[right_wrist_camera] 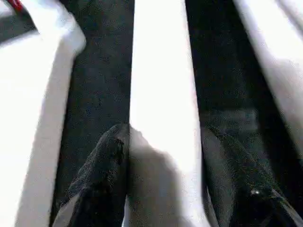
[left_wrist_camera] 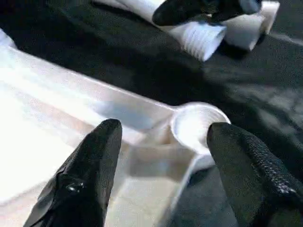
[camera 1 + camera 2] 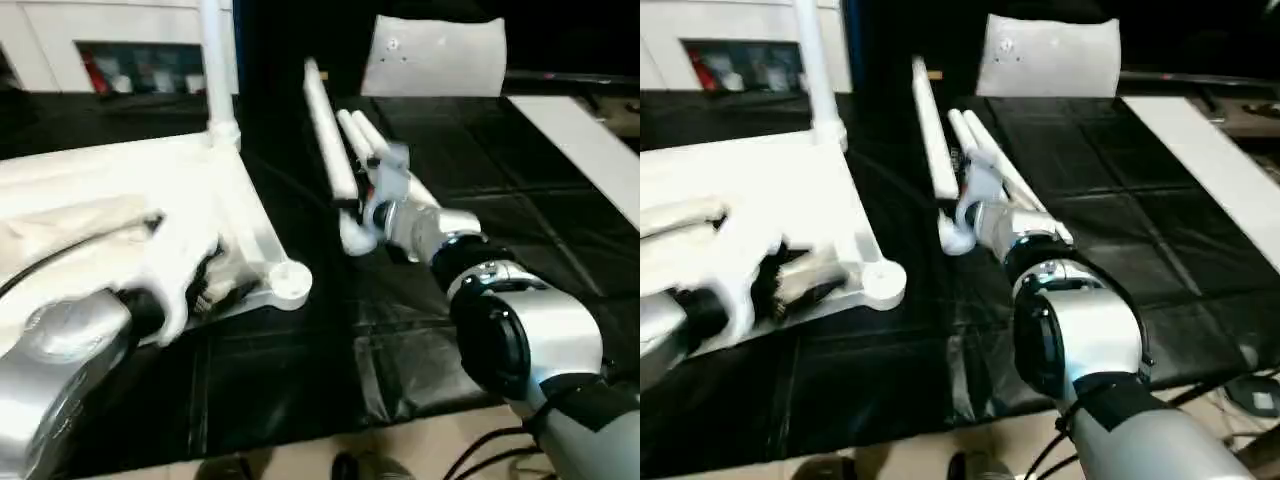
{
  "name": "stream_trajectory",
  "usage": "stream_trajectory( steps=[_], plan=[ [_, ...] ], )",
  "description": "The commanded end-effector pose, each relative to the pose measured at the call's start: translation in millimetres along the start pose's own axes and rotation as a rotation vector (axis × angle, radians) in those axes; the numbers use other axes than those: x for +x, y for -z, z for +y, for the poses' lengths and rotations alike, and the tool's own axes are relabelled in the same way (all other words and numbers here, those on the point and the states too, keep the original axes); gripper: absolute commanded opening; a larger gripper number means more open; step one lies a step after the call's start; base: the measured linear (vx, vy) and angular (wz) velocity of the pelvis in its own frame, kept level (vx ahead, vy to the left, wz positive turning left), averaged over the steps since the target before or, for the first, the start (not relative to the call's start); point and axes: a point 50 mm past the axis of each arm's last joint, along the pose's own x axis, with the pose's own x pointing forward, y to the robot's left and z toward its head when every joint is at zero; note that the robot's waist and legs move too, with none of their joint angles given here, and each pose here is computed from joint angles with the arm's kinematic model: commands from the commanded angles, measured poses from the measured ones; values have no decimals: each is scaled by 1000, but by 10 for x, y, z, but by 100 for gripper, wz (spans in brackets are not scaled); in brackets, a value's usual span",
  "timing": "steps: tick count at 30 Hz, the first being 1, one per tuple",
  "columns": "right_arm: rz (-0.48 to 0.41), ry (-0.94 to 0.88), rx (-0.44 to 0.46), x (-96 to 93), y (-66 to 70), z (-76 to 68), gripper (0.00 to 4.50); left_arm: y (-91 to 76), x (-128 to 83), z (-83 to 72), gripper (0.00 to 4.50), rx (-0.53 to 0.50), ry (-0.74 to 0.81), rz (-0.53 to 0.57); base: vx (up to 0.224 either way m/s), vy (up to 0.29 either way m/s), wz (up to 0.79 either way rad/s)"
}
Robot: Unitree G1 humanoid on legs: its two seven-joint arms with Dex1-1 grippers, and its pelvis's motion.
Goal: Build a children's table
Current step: Pick table leg
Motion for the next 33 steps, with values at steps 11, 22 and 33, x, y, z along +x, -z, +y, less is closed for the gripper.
stream_trajectory(
  steps=[11, 22, 33],
  plan=[
    [-349, -553, 163, -466, -148, -98, 189, -391, 467, 180, 340, -316, -12, -269, 0, 0, 0],
    [-354, -992, 246, -1196, 110, 16, 188, -859, 660, 47, 340, -687, 290, -541, 0, 0, 0],
    [-268, -1105, 243, -1342, 243, 175, 188, -938, 618, -142, 340, -680, 468, -553, 0, 0, 0]
  ],
)
